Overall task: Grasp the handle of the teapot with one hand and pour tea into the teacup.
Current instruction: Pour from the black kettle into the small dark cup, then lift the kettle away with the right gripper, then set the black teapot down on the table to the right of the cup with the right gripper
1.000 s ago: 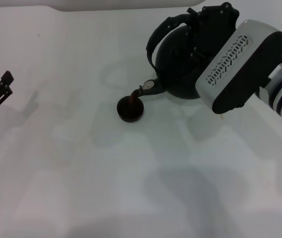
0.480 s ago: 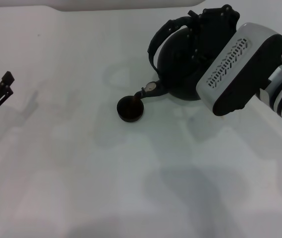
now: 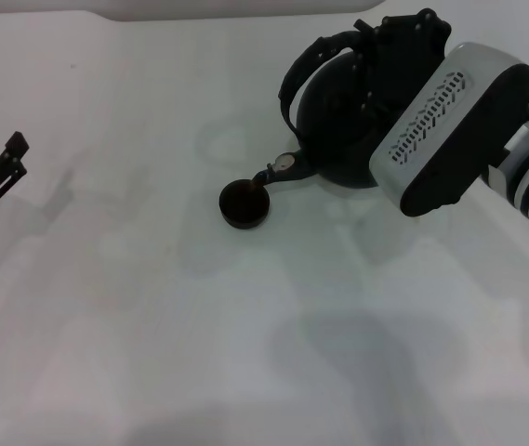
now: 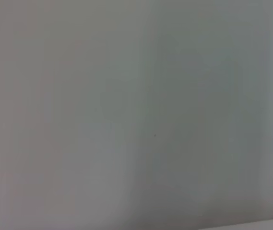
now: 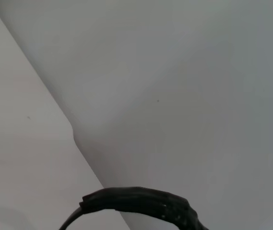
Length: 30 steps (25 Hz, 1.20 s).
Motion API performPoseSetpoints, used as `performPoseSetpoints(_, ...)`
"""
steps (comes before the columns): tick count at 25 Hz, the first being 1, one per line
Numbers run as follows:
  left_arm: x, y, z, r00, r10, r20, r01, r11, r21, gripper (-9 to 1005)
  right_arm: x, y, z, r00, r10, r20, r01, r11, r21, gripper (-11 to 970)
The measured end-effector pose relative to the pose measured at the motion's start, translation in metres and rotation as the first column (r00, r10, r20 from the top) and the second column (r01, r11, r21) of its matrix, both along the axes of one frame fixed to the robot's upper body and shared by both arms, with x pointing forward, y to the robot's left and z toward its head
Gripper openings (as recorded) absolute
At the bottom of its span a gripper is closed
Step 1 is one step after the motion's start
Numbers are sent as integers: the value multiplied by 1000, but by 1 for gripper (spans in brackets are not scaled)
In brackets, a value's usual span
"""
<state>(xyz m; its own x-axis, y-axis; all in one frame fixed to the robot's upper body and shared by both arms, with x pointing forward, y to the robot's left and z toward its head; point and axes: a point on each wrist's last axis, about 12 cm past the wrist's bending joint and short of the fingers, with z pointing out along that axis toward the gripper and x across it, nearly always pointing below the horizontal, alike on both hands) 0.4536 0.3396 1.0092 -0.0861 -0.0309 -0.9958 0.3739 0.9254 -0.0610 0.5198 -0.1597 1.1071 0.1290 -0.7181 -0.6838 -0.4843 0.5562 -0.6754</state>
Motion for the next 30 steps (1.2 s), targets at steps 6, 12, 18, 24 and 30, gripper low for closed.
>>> performPoseSetpoints(6, 3, -1, 0, 1000, -2, -2, 2, 1000, 4, 860, 2, -3, -1, 1000, 5, -6, -5, 1000, 10, 105)
performPoseSetpoints(12, 4, -1, 0, 1000, -3, -3, 3, 1000, 5, 859, 4, -6, 1, 1000, -10, -17, 11, 999, 52, 105)
performPoseSetpoints(18, 4, 0, 1, 1000, -2, -2, 2, 1000, 7, 859, 13, -23, 10, 997, -51, -57, 61, 978, 201, 106)
performPoseSetpoints(24, 6, 0, 2, 1000, -2, 0, 2, 1000, 6, 859, 18, -53, 15, 993, -79, -86, 102, 944, 314, 106)
performPoseSetpoints(30, 7, -1, 1, 1000, -1, -3, 1, 1000, 5, 859, 18, -85, 7, 987, -100, -123, 139, 919, 370, 106)
